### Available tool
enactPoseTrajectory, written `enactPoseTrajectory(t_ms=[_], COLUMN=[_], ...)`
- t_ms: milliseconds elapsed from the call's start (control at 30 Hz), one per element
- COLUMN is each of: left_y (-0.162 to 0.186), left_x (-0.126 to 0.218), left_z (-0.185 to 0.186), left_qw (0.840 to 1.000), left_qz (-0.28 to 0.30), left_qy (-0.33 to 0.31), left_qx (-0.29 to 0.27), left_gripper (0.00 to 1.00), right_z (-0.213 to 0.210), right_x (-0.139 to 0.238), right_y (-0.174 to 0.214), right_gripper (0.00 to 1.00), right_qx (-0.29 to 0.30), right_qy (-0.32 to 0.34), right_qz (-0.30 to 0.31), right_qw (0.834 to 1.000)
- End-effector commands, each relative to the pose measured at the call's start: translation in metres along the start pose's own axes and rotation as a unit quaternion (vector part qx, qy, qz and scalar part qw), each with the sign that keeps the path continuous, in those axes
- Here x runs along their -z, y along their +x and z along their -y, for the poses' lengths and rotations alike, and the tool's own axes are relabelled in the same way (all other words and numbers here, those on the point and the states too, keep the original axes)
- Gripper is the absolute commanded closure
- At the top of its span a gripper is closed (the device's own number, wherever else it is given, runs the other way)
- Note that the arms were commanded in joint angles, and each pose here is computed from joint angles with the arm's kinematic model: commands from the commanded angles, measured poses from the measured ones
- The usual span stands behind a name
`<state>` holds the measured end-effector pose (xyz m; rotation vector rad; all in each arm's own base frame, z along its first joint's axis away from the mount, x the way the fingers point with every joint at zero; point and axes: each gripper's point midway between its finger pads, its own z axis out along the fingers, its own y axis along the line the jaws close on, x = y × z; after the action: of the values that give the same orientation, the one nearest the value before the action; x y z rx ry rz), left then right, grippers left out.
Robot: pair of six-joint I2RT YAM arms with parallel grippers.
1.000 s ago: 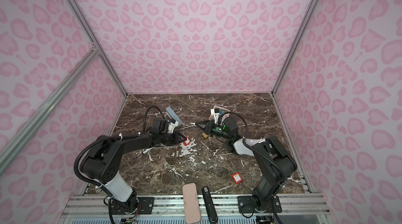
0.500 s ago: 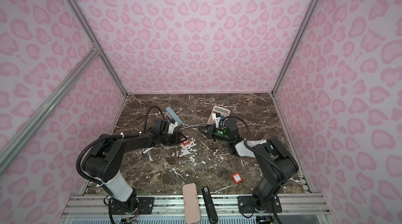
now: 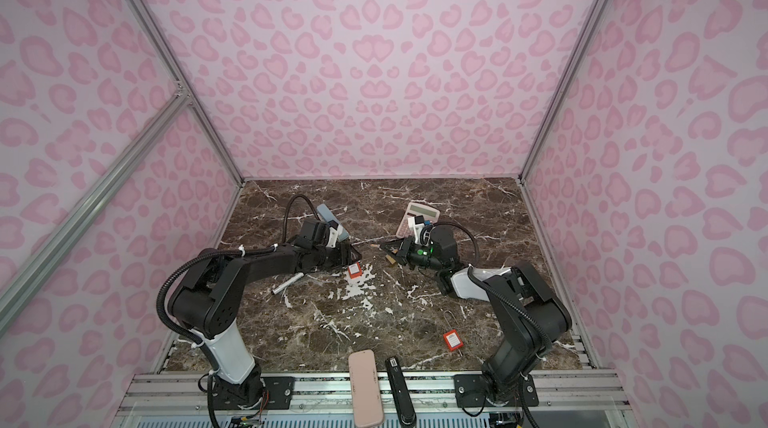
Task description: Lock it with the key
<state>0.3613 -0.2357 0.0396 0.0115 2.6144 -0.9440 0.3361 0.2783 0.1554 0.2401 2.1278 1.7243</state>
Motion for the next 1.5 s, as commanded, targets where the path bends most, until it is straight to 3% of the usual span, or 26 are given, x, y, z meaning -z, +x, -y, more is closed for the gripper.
enactPoseTrajectory(t_ms=[0, 233, 800, 933, 1033, 1100, 1167, 1367, 1467], left_y=[0.0, -0.002, -0.008, -0.016, -0.023, -0.024, -0.023, -0.012, -0.007], left_x=[-0.001, -0.001, 0.003, 0.02, 0.04, 0.053, 0.062, 0.086, 0.095], left_z=[0.001, 0.013, 0.023, 0.034, 0.041, 0.043, 0.044, 0.031, 0.023], left_qw=[1.0, 1.0, 0.999, 0.999, 0.999, 0.998, 0.998, 0.997, 0.996], left_qz=[-0.005, -0.015, -0.012, 0.01, 0.036, 0.05, 0.058, 0.077, 0.083], left_qy=[-0.003, 0.026, 0.036, 0.04, 0.032, 0.031, 0.033, 0.026, 0.023], left_qx=[0.003, -0.006, -0.002, -0.011, -0.019, -0.017, -0.015, 0.007, 0.018], left_gripper=[0.3, 0.3, 0.3, 0.3, 0.3, 0.3, 0.3, 0.29, 0.29], right_z=[0.006, 0.048, 0.047, 0.045, 0.041, 0.037, 0.035, 0.036, 0.04], right_x=[0.002, 0.007, 0.008, 0.006, 0.003, 0.0, -0.004, -0.015, -0.021], right_y=[0.001, 0.008, 0.007, 0.016, 0.033, 0.048, 0.057, 0.052, 0.045], right_gripper=[1.0, 1.0, 1.0, 1.0, 1.0, 1.0, 1.0, 1.0, 1.0], right_qx=[0.009, 0.042, 0.071, 0.137, 0.275, 0.382, 0.452, 0.558, 0.589], right_qy=[0.011, 0.107, 0.13, 0.158, 0.216, 0.245, 0.253, 0.282, 0.29], right_qz=[0.002, -0.012, -0.023, -0.044, -0.079, -0.099, -0.104, -0.074, -0.063], right_qw=[1.0, 0.993, 0.989, 0.977, 0.934, 0.885, 0.849, 0.777, 0.752])
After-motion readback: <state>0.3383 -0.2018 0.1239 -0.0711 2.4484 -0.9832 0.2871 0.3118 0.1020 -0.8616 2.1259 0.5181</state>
